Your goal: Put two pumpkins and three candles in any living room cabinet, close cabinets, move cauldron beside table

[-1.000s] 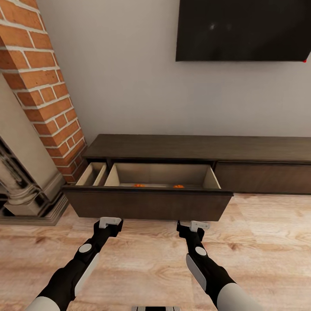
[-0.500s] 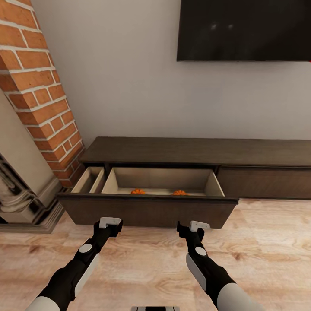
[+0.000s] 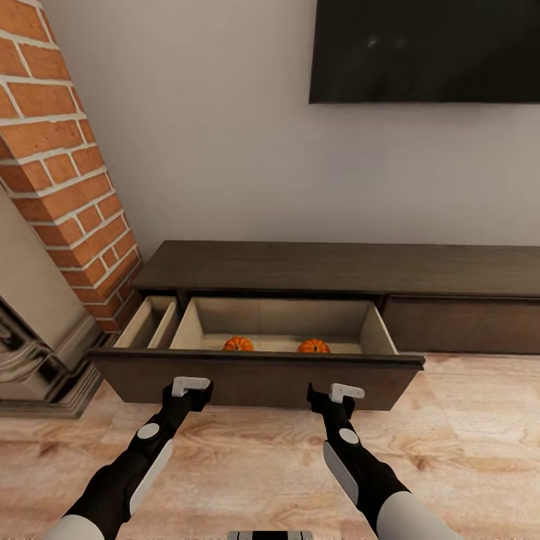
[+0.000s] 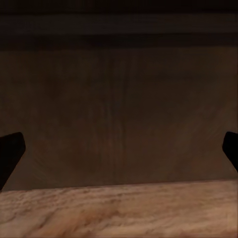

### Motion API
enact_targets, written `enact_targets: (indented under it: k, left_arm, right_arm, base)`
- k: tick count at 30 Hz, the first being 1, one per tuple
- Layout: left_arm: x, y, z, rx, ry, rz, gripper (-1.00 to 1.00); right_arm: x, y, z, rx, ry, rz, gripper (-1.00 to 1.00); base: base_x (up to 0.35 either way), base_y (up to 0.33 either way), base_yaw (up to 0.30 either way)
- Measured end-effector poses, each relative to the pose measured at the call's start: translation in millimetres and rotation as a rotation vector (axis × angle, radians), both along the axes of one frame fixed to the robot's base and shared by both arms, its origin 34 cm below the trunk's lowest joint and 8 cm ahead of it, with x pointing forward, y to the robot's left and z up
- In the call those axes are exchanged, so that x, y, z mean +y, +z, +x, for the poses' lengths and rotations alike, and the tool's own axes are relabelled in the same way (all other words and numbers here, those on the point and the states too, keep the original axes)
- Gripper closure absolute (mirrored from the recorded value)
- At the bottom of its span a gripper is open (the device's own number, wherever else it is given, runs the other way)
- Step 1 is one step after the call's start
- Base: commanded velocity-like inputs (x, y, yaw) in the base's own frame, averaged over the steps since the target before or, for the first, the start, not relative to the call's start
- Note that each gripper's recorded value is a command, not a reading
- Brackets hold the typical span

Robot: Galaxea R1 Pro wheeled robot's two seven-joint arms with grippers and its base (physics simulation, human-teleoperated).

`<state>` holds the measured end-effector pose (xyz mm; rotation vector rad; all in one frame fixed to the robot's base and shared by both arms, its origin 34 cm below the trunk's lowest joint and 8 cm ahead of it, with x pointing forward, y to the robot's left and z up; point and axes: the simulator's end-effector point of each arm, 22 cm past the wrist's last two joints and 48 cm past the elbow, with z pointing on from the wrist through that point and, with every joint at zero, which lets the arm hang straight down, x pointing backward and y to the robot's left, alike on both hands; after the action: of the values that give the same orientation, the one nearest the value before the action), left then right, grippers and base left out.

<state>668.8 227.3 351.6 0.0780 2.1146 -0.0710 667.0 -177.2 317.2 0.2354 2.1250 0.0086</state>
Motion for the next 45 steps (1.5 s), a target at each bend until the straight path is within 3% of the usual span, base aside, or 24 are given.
enact_targets:
  k: [20, 45]
  left_arm:
    - [0.2, -49.7, -14.2, 0.081, -0.002, 0.004, -1.00]
    - [0.2, -49.3, -14.0, 0.079, -0.003, 0.005, -1.00]
  right_arm:
    - [-0.4, -49.3, -16.9, 0.082, -0.001, 0.000, -1.00]
    - [-1.1, -49.7, -17.3, 0.083, -0.003, 0.000, -1.00]
  base:
    - [0.001, 0.000, 0.000]
    - [0.069, 0.000, 0.000]
